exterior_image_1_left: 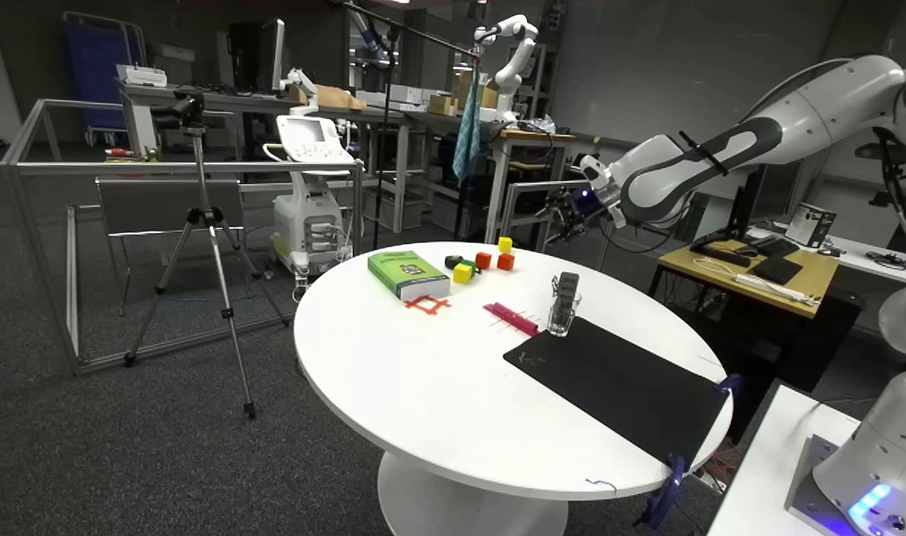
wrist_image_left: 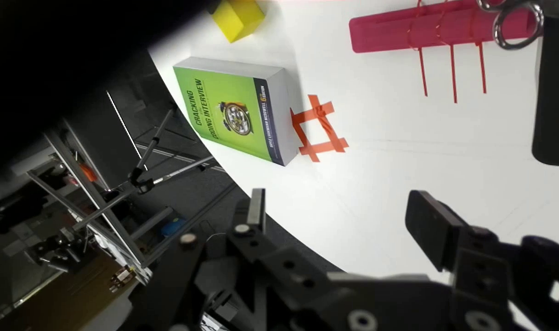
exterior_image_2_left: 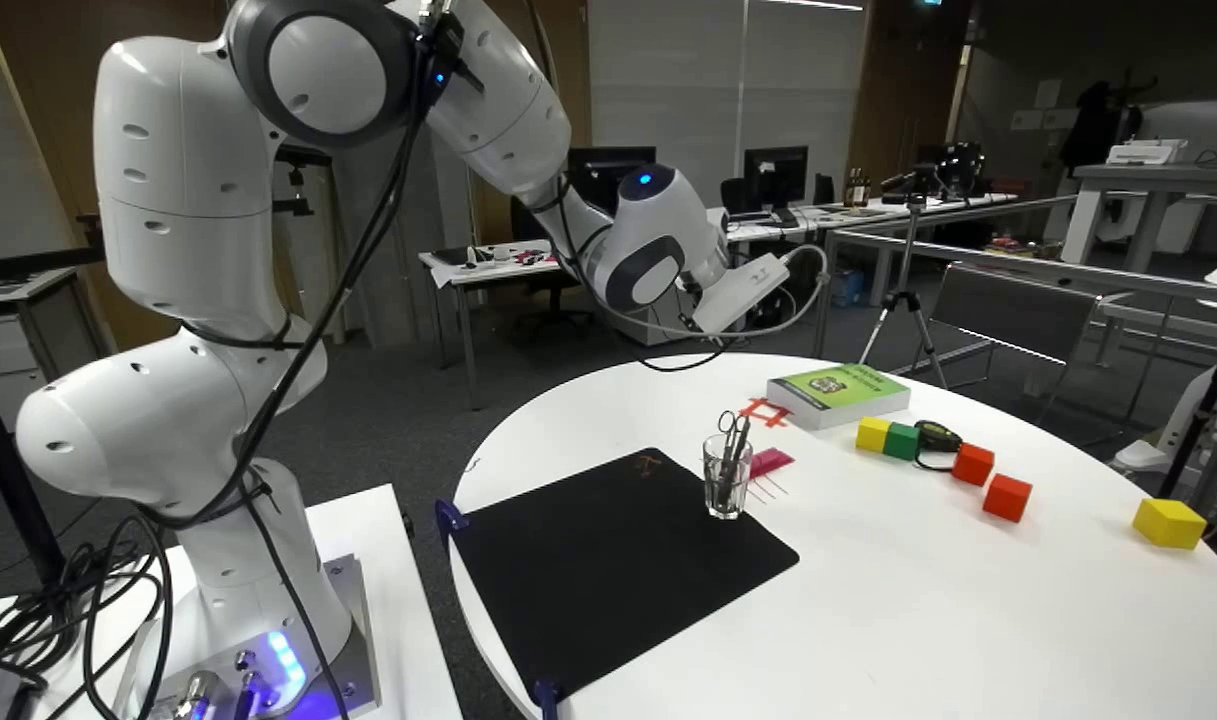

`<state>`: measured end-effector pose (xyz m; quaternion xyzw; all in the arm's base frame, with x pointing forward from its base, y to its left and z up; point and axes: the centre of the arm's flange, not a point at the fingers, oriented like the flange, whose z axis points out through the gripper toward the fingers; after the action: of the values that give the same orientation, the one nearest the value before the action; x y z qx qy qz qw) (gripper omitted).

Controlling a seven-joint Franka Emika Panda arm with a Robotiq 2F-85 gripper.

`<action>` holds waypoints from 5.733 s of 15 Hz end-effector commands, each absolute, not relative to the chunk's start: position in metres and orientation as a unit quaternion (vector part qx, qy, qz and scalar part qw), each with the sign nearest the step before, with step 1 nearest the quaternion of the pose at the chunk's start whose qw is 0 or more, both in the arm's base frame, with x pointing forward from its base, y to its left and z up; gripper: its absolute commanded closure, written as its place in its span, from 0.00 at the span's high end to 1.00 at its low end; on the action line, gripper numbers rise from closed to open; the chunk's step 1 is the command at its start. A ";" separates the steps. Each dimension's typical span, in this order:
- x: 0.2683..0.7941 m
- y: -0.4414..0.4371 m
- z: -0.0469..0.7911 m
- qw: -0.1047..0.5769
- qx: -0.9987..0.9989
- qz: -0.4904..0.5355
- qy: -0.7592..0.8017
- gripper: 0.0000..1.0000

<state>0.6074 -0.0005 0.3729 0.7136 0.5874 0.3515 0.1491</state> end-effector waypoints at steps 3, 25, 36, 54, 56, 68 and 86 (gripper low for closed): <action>0.598 -0.051 0.396 0.153 0.733 0.363 0.555 1.00; 0.655 -0.164 0.293 0.108 0.775 0.213 0.585 1.00; 0.687 -0.140 0.253 0.039 0.667 0.193 0.719 1.00; 0.700 -0.134 0.241 0.010 0.722 0.277 0.634 1.00; 0.699 -0.132 0.242 0.005 0.724 0.282 0.629 1.00; 0.689 -0.127 0.229 -0.008 0.730 0.273 0.627 1.00; 0.680 -0.123 0.216 -0.033 0.736 0.231 0.636 1.00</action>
<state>0.6847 -0.1241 0.2089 0.7365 0.6312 0.2416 -0.0275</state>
